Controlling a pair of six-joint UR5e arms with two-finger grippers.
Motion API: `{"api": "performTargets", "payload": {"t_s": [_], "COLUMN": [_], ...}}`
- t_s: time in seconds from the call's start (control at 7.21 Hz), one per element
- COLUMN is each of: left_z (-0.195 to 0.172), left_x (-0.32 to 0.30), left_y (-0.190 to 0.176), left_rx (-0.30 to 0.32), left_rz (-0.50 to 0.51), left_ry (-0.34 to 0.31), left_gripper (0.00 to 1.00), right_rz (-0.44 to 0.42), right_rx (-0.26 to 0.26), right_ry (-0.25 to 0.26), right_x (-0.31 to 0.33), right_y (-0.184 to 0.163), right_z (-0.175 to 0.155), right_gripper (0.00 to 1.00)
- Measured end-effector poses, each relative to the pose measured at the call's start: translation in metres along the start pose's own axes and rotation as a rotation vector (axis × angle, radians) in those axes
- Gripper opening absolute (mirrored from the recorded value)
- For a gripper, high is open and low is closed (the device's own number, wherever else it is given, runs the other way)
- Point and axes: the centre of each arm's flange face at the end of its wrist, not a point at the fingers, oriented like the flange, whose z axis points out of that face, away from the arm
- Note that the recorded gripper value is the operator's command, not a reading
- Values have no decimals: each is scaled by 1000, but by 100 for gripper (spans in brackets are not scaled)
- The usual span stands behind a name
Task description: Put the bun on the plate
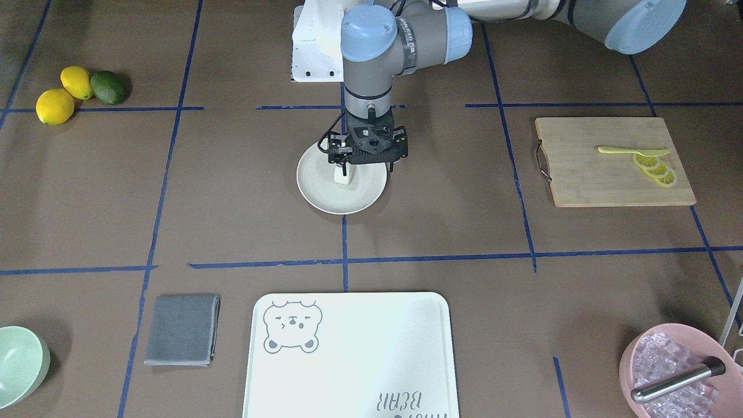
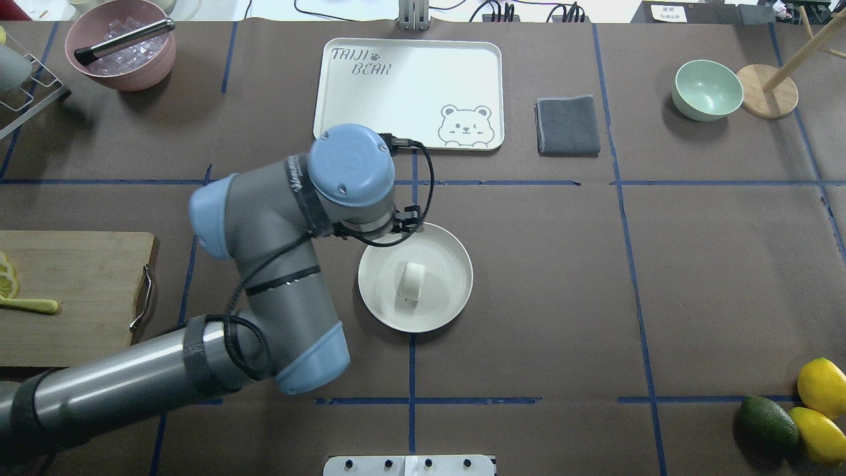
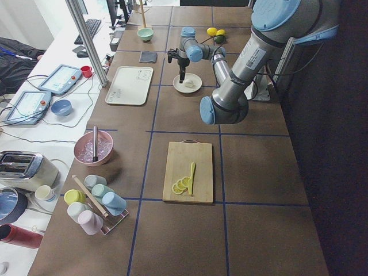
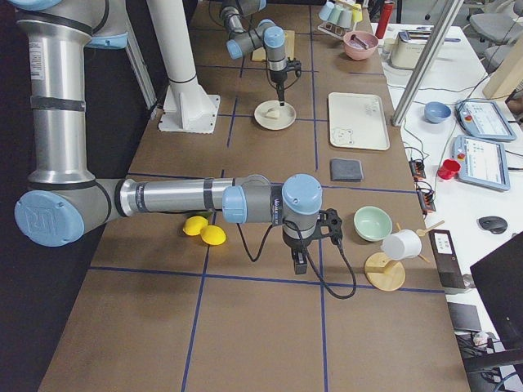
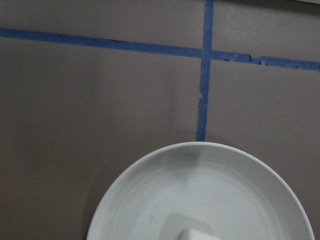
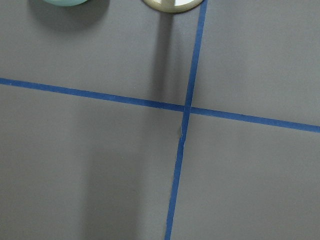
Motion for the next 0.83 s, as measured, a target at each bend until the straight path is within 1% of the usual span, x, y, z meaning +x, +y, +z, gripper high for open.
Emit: {"api": "performTargets", "payload": {"t_s": [0.28, 0.55, 0.83], "left_z": [-23, -39, -63], "left_x": [-111, -221, -348], "left_y": [-44, -90, -135], "left_rx": [-34, -64, -97], "left_rz": [108, 213, 278], "left_ry": [-15, -33, -34], "left_gripper": [100, 100, 100], "right_rz": [-2, -14, 3], "right_rx": [-2, -3, -12], "right_ry": [3, 27, 34], "right_x": [1, 3, 8], "right_y": [0, -2, 0], "right_z": [1, 0, 4], "right_gripper": [100, 100, 100]}}
